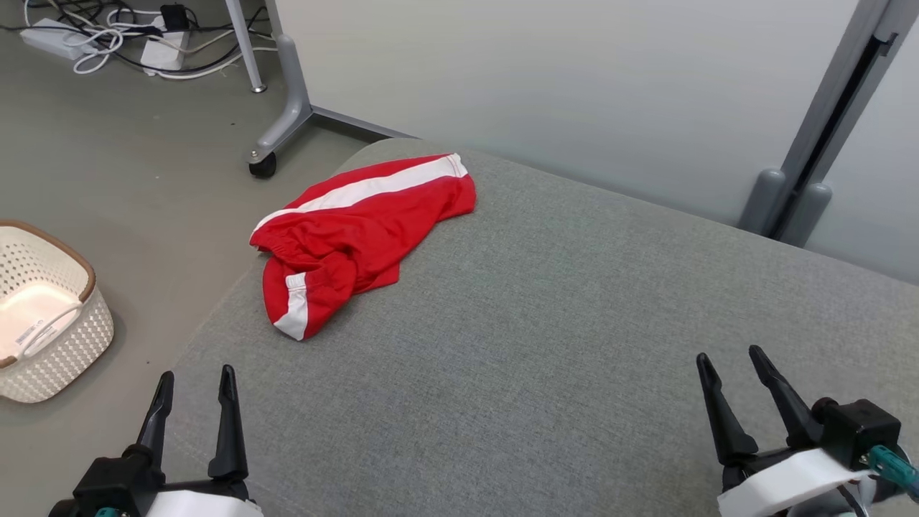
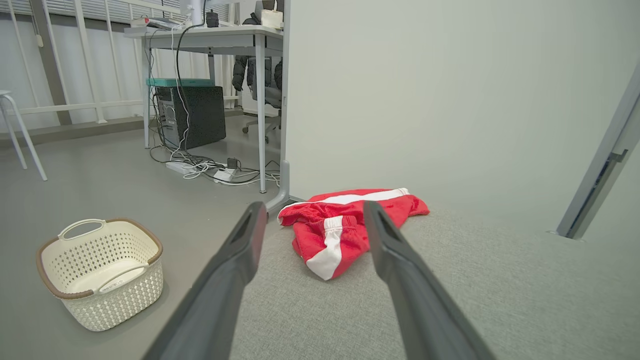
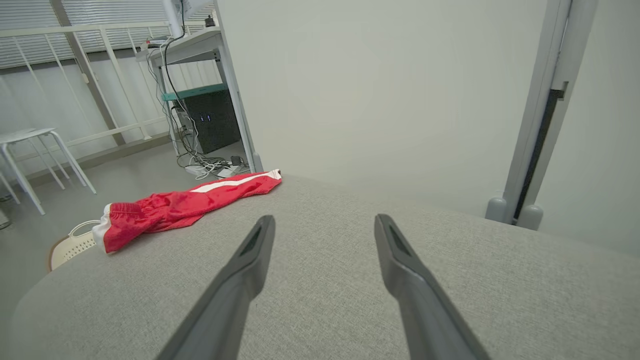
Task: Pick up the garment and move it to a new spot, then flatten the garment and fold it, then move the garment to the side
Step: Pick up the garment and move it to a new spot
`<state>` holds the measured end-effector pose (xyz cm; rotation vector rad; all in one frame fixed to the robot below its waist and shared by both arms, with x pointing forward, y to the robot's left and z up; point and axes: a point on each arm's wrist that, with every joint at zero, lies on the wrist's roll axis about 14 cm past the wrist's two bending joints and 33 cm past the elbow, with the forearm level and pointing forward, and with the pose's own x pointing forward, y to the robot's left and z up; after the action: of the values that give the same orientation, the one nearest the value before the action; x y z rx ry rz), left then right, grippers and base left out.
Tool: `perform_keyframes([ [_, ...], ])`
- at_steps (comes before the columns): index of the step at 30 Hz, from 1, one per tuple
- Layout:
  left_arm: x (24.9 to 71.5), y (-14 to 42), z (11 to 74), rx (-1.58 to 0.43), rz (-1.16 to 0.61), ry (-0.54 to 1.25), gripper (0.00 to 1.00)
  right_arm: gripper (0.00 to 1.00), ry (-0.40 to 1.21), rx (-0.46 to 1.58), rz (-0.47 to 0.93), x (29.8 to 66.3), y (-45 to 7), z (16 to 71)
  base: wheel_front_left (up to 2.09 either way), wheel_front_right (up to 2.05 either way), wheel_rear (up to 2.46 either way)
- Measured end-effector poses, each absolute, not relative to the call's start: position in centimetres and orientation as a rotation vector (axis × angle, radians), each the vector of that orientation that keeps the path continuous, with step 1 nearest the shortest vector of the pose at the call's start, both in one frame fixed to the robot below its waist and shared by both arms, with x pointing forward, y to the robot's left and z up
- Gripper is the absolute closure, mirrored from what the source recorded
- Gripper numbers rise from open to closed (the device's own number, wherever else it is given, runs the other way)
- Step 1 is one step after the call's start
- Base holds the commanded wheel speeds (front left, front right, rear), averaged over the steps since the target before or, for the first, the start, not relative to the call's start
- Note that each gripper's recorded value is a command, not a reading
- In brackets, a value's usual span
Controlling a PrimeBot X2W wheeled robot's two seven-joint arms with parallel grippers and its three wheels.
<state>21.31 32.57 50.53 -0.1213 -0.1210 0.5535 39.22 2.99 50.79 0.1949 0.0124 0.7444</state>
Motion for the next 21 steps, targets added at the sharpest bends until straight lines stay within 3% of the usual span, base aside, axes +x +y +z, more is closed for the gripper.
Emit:
perform_keyframes([
  [10,22.6,33.2,50.6,-0.148,0.532,-0.049,0.00,0.00,0.020,0.184,0.756,39.9,3.1,50.4,0.00,0.00,0.00],
  [21,30.9,38.0,52.9,-0.144,0.446,0.159,0.00,0.00,-0.030,0.183,0.700,43.1,0.8,51.1,0.00,0.00,0.00],
])
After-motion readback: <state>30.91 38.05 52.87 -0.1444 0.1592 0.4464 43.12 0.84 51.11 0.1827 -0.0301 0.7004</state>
